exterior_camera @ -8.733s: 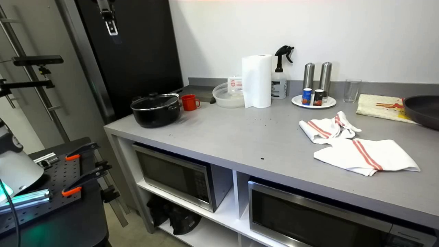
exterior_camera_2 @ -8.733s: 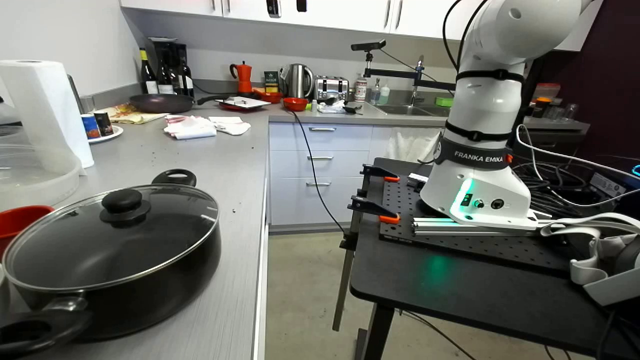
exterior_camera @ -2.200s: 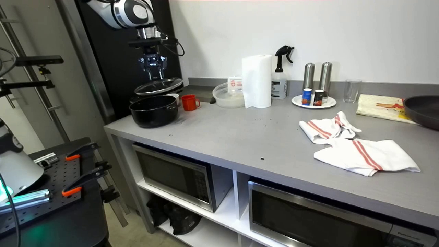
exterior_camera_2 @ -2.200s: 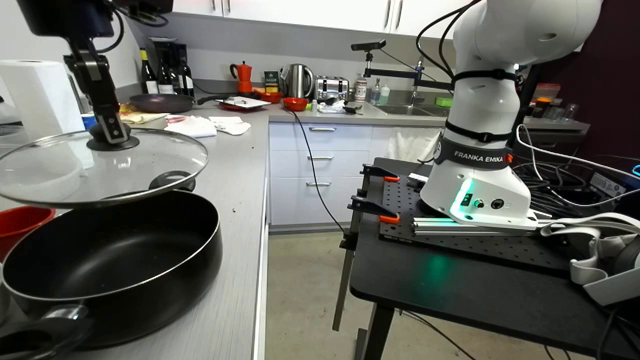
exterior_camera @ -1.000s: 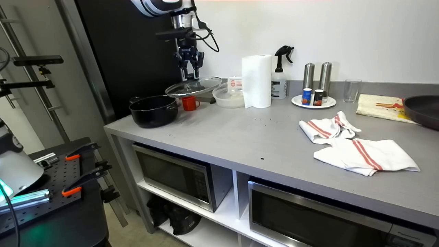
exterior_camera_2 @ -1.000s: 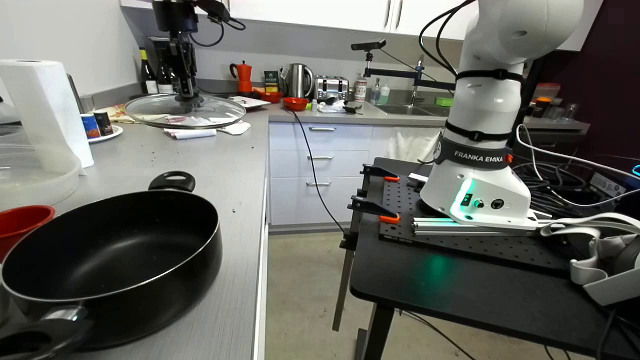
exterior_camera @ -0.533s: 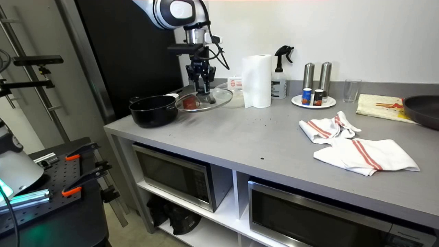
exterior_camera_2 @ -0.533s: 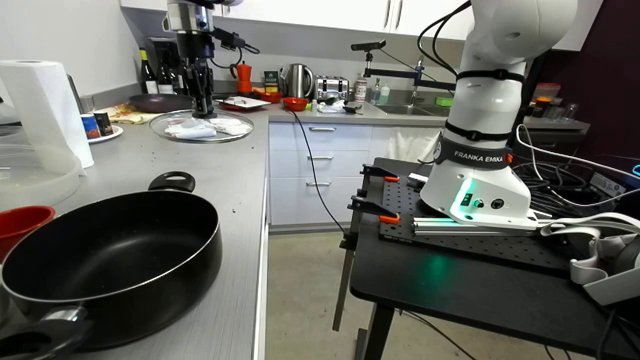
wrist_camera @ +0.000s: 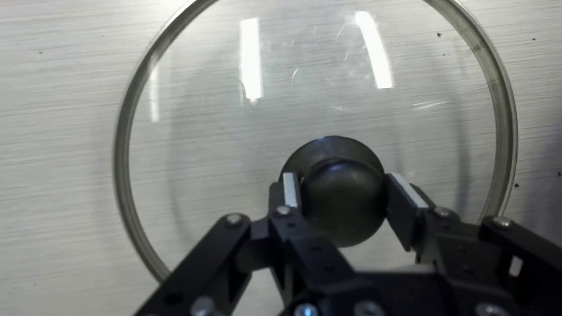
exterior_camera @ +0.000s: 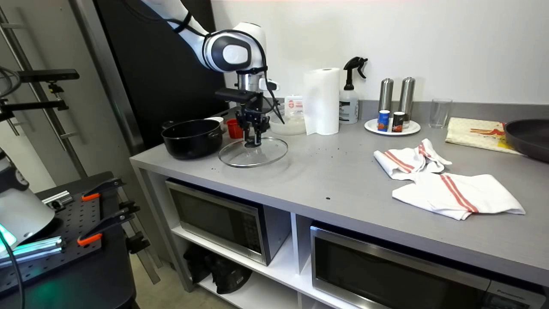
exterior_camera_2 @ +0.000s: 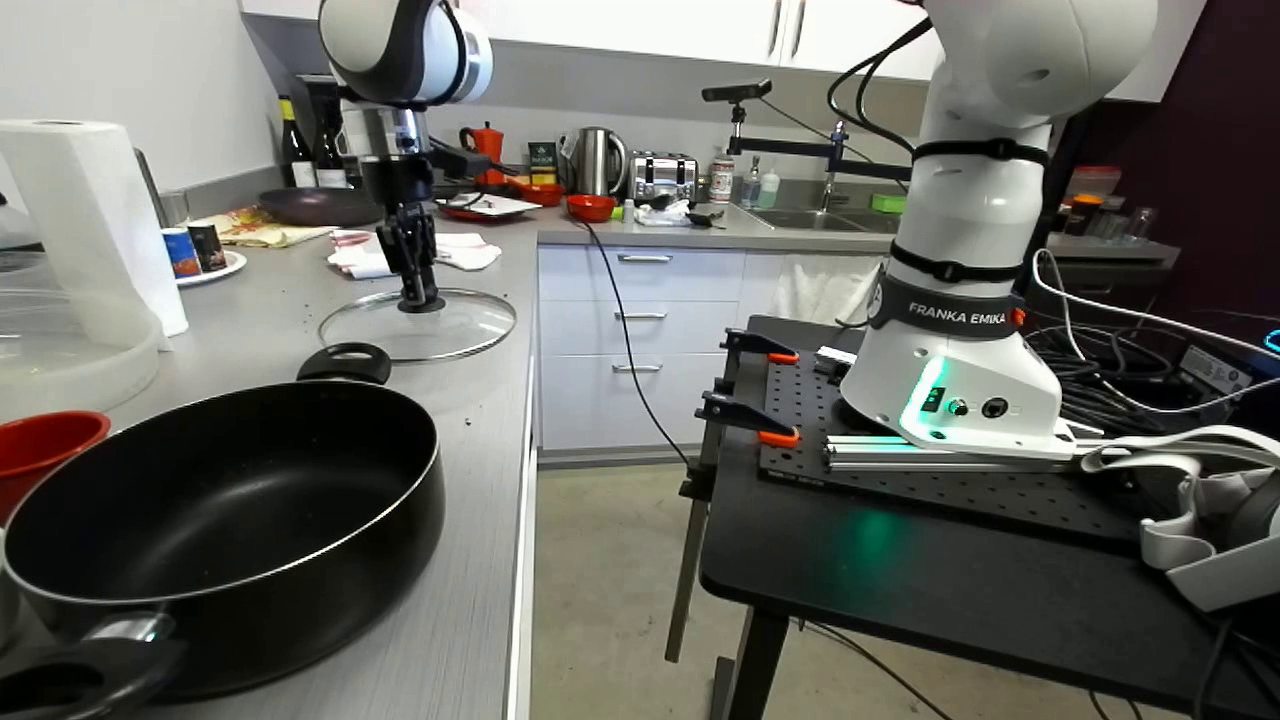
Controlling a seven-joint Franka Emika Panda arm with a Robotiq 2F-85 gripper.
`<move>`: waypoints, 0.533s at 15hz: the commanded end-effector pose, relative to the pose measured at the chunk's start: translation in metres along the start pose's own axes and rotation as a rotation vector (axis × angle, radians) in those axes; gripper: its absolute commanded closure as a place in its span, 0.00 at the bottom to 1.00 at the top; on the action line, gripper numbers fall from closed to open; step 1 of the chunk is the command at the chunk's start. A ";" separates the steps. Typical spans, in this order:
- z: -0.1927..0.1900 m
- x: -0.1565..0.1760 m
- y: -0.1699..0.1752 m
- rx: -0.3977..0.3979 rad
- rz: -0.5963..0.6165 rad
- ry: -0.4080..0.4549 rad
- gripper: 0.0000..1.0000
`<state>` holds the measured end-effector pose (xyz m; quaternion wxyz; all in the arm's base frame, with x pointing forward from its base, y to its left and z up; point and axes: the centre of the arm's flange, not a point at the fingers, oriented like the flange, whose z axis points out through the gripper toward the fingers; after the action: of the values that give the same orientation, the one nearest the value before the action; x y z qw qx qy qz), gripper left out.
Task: Remove the glass lid from the pot.
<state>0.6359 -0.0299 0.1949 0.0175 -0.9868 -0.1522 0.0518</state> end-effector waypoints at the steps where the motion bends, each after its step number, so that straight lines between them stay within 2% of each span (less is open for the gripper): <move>1: 0.016 0.015 -0.005 -0.010 0.010 -0.008 0.75; 8: 0.058 0.022 -0.012 -0.044 0.018 0.021 0.75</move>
<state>0.6371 -0.0166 0.1416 0.0134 -0.9869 -0.1502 0.0569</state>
